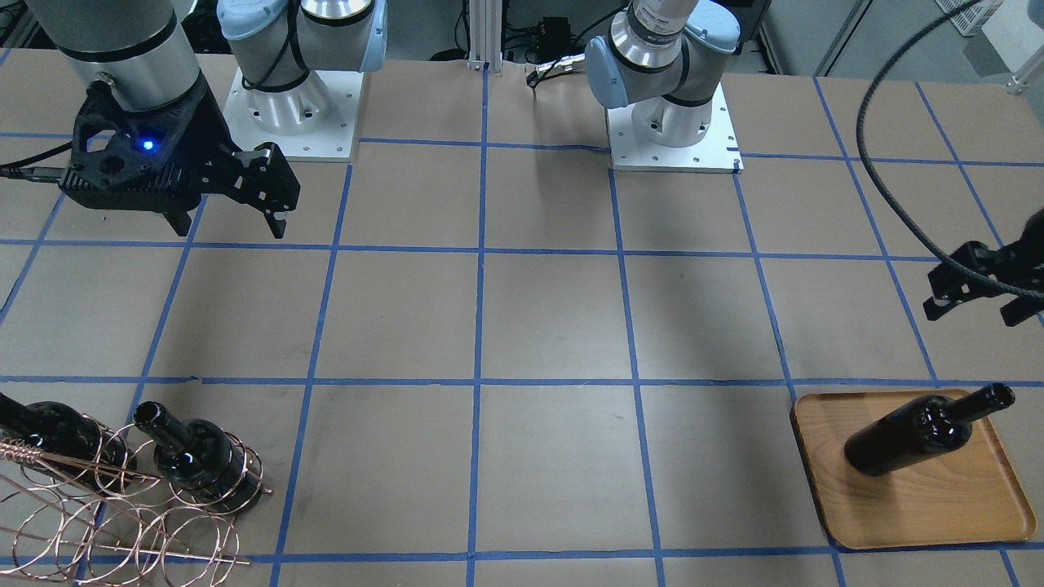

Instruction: Take wine from basket and place on tray

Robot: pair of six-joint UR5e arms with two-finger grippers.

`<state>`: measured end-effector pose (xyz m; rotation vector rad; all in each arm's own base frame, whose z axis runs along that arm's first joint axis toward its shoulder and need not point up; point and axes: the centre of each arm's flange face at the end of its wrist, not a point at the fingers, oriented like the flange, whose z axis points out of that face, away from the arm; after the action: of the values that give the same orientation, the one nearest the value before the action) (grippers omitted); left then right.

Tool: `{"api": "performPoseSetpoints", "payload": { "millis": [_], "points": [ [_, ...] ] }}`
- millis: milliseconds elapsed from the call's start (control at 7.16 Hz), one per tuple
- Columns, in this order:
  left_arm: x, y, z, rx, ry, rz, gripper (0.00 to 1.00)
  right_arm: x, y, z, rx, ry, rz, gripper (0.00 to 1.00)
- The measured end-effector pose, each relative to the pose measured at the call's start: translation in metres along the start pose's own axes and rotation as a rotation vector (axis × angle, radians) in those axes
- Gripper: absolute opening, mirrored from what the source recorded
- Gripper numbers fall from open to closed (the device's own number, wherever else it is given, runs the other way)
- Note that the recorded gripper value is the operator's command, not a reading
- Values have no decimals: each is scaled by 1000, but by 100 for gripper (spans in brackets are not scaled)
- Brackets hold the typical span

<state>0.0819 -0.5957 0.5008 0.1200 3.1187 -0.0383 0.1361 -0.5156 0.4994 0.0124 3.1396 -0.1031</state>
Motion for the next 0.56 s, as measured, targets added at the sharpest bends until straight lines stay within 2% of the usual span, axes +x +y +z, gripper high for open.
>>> {"api": "performPoseSetpoints", "payload": {
  "millis": [279, 559],
  "points": [
    [110, 18, -12, -5, 8, -15, 100, -1, 0, -1, 4, -10, 2, 100],
    [180, 48, -8, -22, 12, 10, 100, 0, 0, -1, 2, -1, 2, 100]
  ]
}}
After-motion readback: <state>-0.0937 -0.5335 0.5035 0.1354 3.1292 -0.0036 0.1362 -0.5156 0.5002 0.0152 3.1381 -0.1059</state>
